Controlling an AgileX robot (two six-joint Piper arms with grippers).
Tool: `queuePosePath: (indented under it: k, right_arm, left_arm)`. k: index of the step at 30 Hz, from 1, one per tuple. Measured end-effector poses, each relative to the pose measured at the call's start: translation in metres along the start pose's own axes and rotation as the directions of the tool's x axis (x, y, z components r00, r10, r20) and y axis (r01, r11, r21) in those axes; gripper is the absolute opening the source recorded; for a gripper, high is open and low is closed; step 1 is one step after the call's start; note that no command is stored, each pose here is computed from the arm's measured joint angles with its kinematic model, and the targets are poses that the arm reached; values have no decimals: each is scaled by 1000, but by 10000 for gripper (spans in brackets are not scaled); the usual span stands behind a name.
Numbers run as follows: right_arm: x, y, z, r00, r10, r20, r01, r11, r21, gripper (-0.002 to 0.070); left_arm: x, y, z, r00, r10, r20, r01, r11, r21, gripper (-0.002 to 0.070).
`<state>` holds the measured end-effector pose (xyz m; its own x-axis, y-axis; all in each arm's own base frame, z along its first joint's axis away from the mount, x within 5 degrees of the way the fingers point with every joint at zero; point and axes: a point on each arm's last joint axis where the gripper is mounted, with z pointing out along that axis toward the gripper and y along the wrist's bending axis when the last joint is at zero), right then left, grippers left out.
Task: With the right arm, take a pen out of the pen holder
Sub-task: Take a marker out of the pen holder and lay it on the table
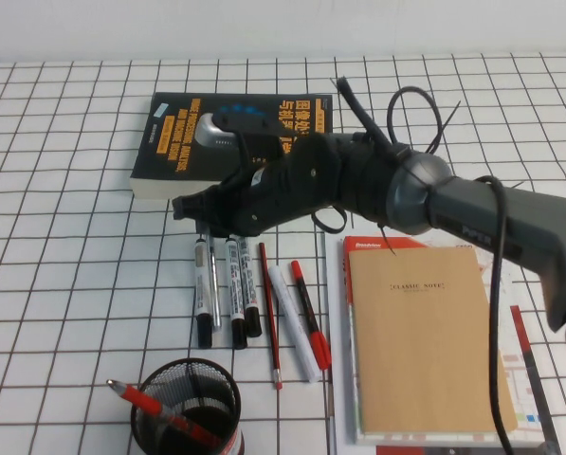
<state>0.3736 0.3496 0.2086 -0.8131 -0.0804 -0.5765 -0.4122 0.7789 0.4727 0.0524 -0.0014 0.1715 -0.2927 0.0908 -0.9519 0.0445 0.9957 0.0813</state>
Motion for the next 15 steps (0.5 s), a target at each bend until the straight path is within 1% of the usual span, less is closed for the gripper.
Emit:
queuePosePath:
  k: [6,12,14,15]
  right_arm:
    - [4,-15,15,1000,21,-14,-21,999,25,71]
    - [5,-17,16,1000,24,-17,-23,999,29,71]
    - [5,-17,16,1000,24,-17,-23,999,29,88]
    - [5,-17,16,1000,24,-17,-23,999,29,108]
  left_arm:
    - [0,0,0,1000,0,0,0,1000,0,-4]
    - [0,0,0,1000,0,0,0,1000,0,-4]
    - [0,0,0,1000,0,0,0,1000,0,-4]
    - [0,0,0,1000,0,0,0,1000,0,-4]
